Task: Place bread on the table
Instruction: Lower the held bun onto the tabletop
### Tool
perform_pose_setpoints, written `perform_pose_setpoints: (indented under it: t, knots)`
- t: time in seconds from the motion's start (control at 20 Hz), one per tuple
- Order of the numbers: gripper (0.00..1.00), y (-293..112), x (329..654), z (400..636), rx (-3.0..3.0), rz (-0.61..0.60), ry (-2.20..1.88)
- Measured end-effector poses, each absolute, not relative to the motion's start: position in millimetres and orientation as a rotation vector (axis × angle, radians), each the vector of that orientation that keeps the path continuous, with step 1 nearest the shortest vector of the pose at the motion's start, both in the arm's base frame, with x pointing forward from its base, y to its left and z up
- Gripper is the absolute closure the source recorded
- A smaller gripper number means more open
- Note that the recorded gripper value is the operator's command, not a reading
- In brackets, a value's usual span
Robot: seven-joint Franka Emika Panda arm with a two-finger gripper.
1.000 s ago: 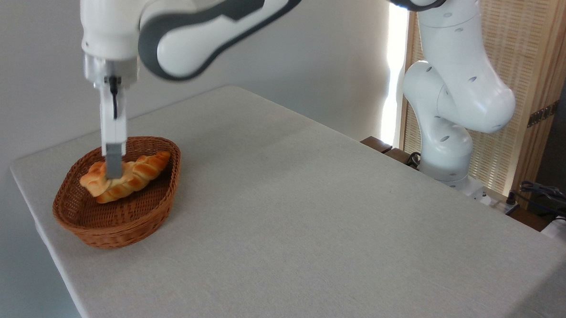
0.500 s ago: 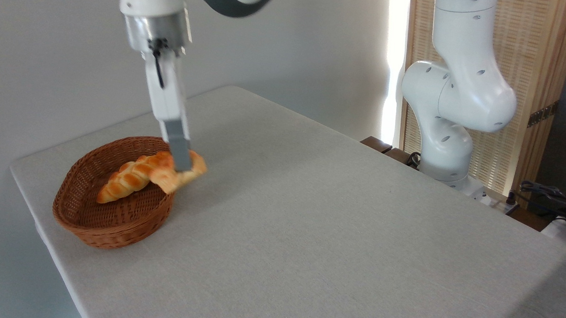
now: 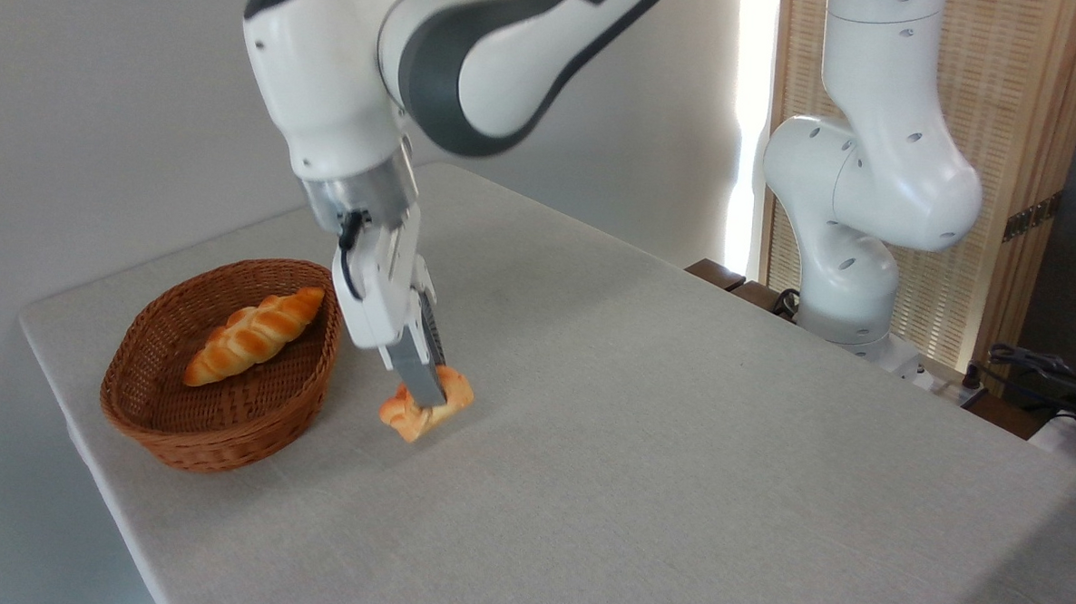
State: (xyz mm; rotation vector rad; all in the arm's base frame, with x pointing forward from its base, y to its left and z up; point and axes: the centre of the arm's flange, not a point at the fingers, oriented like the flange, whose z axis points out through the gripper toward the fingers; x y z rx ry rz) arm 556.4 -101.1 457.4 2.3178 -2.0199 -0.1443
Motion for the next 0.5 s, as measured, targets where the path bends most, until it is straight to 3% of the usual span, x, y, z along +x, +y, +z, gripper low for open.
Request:
perform_pose_setpoints:
  t: [0.05,0.5]
  knots:
    - [0.0,-101.8,556.7,450.6,2.308,-0.144,-2.031]
    - [0.0,-101.7,556.9,441.9,2.292,-0.155,-2.039]
